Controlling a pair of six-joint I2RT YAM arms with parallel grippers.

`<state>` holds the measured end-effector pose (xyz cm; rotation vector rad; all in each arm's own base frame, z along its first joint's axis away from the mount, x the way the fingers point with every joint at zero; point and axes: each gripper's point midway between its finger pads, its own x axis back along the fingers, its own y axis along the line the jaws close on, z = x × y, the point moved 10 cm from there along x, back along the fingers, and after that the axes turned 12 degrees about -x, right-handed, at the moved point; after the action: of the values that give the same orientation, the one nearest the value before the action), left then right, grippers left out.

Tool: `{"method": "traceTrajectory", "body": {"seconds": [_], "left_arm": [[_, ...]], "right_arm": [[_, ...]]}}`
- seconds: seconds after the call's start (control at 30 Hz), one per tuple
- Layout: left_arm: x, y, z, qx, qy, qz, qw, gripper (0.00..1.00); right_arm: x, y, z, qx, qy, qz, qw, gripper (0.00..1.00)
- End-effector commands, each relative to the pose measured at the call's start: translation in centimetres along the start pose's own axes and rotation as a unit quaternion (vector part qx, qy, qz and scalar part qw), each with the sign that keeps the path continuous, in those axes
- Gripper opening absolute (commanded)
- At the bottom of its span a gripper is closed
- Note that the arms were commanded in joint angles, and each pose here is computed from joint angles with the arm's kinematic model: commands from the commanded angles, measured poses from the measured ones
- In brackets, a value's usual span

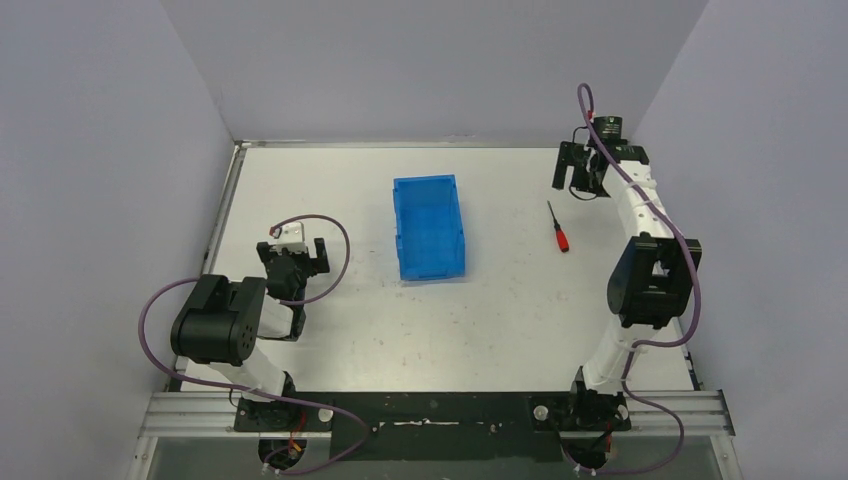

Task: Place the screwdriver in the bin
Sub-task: Pick up the screwdriver from the center of the board.

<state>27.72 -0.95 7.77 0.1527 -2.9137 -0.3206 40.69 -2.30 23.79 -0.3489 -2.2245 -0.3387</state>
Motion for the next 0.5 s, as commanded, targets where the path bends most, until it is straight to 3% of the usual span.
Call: {"method": "traceTrajectory", "body": {"seconds": [0.0,0.47], "left_arm": [[-0.3,0.2,-1.1,0.01,-0.025,-0.005,1.0,0.97],[-0.3,0.2,-1.1,0.011,-0.026,-0.005,1.0,0.97]], "right_arm": [[1.5,-0.1,-1.0,0.023,0.002,-0.024,0.999,1.0],[-5.7,-2.4,2.6,0.093,0.115,-0.036,0.988,1.0]]}}
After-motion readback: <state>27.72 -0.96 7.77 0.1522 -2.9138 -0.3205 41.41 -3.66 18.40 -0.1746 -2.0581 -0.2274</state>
